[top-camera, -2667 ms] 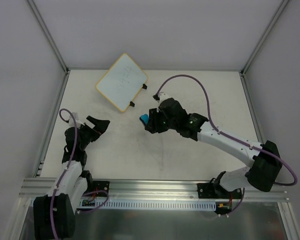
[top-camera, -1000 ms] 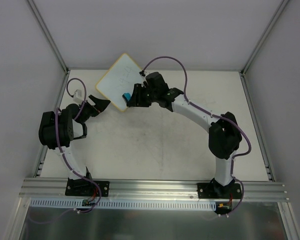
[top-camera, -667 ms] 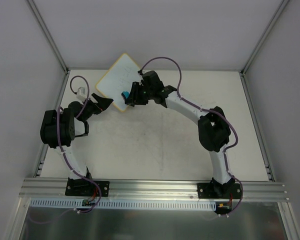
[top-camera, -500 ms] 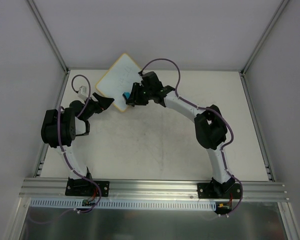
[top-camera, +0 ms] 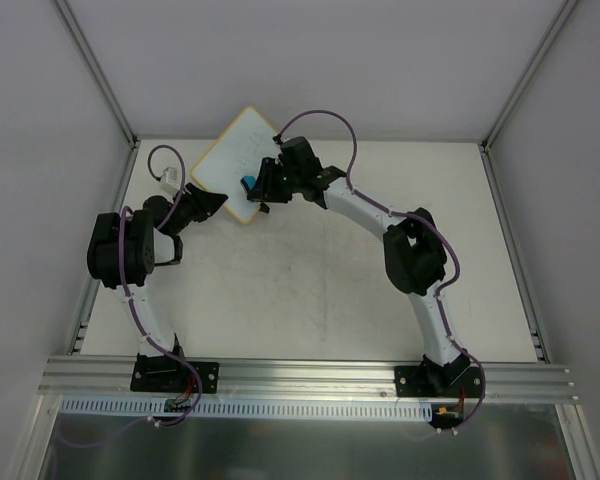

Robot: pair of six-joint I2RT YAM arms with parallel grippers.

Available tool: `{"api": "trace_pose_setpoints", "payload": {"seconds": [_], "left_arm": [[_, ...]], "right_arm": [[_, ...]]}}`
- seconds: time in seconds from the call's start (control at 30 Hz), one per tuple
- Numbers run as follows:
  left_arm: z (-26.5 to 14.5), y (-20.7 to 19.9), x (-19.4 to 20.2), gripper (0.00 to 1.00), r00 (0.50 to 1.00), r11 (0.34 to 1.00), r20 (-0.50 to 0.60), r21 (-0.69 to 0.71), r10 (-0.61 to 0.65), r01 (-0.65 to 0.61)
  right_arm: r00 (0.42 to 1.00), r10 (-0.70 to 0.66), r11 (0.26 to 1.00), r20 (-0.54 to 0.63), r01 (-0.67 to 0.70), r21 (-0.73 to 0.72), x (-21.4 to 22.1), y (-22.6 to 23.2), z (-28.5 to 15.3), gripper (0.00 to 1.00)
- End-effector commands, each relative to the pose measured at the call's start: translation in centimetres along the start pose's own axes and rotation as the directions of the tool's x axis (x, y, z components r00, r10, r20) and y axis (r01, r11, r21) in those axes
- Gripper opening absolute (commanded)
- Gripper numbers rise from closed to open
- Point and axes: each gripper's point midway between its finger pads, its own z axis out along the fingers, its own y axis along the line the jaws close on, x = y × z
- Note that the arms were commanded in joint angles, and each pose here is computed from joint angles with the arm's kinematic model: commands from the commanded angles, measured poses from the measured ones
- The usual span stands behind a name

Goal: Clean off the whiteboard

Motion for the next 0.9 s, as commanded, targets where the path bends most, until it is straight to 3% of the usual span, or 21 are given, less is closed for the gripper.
{"api": "trace_pose_setpoints", "payload": {"seconds": [0.0, 0.4, 0.57, 0.87], "left_arm": [[0.4, -6.3, -5.5, 0.34, 0.942, 0.929, 0.240, 0.228, 0.236, -0.291], [0.5, -7.1, -5.2, 0.24, 0.941, 0.920, 0.234, 0.248, 0.246, -0.302], [0.6, -7.1, -5.1, 0.00, 0.947, 0.923, 0.225, 0.258, 0.230, -0.286], [0.5, -6.9, -4.8, 0.00, 0.953, 0.928, 0.212, 0.259, 0.215, -0.267]], "right_arm": [[0.998, -0.026, 0.999, 0.053, 0.028, -0.034, -2.2, 1.1, 0.2, 0.00], [0.998, -0.008, 1.000, 0.060, 0.008, -0.014, -2.5, -0.6, 2.3, 0.00], [0.998, -0.008, 1.000, 0.070, 0.008, -0.010, -2.6, -0.9, 2.9, 0.00], [0.997, -0.023, 1.000, 0.076, 0.022, 0.012, -2.3, -1.3, 3.9, 0.00]]}}
